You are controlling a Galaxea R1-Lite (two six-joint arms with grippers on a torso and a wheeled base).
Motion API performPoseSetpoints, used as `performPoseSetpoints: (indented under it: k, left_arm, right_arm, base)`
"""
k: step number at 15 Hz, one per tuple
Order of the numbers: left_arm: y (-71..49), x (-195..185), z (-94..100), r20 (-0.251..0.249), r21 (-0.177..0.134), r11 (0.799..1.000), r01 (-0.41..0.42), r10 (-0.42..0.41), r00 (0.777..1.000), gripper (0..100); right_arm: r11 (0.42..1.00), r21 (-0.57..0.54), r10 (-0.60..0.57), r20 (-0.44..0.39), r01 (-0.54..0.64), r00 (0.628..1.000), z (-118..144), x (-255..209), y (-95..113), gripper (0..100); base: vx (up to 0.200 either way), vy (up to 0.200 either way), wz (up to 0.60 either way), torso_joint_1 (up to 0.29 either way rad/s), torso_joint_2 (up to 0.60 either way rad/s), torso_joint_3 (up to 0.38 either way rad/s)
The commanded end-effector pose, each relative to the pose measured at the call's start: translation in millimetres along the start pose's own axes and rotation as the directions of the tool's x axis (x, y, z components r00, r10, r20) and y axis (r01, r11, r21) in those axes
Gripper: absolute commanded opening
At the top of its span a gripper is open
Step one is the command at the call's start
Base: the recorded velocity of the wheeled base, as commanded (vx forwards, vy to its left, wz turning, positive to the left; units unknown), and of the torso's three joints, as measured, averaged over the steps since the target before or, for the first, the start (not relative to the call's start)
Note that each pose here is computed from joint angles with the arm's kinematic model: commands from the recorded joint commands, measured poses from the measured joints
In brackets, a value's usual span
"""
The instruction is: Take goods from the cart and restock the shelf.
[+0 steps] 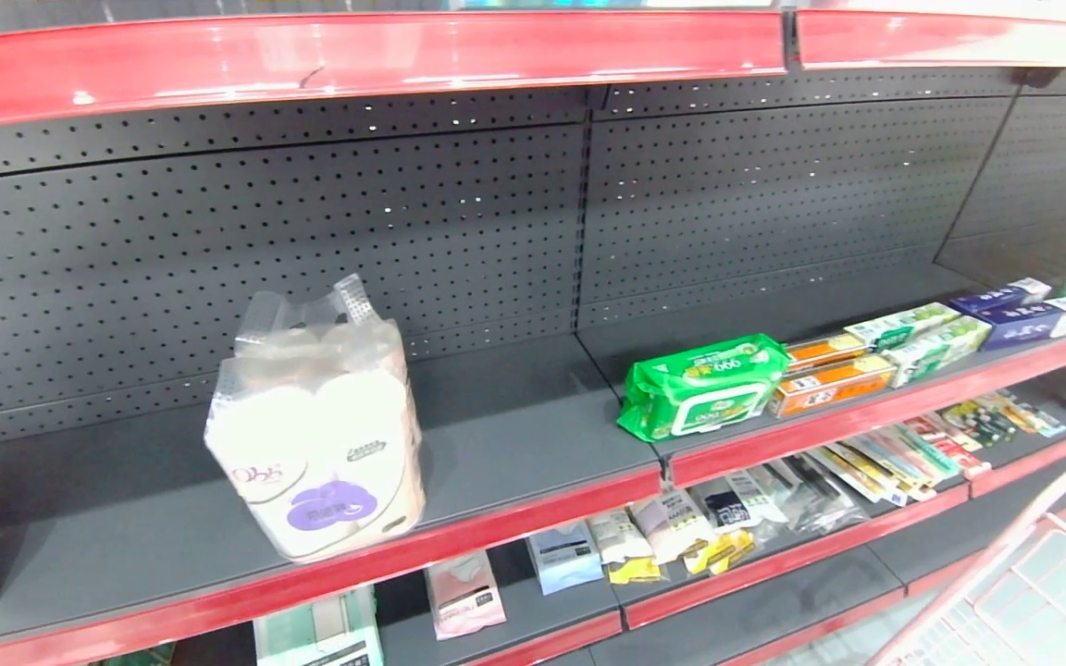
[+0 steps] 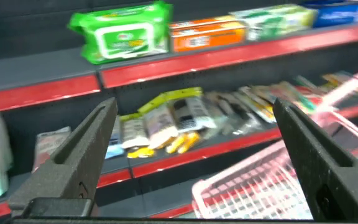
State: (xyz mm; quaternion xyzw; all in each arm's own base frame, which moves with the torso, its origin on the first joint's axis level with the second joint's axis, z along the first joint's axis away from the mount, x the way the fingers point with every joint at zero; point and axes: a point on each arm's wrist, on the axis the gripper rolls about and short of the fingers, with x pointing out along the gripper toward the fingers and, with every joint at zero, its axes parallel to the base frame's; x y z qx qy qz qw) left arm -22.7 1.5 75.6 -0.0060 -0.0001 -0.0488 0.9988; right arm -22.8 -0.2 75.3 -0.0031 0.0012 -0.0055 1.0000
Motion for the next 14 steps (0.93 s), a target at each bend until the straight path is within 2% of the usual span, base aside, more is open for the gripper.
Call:
performPoseSetpoints:
  k: [1, 7, 14]
  left_arm:
    - [0.0, 0.0, 0.2, 0.002, 0.0, 1.0, -0.001, 0.001, 1.0, 100]
    - [0.0, 0.0, 0.2, 0.002, 0.0, 1.0, -0.001, 0.001, 1.0, 100]
    - [0.0, 0.0, 0.2, 0.002, 0.0, 1.0, -0.001, 0.001, 1.0, 100]
  right_arm:
    - [1.0, -0.001, 0.0, 0.001, 0.0, 1.0, 0.0, 0.0, 0.0, 100]
    - [1.0, 0.0, 0.0, -0.001, 0.0, 1.0, 0.1, 0.1, 0.0, 100]
    - [1.0, 0.0, 0.0, -0.001, 0.0, 1.0, 0.1, 0.1, 0.0, 100]
  base:
    - [0.0, 0.0, 0.6, 0.007, 0.01, -0.002]
    - [0.0, 0.0, 0.6, 0.004, 0.0, 0.005]
    - [0.0, 0.0, 0.0, 0.0, 0.0, 0.0]
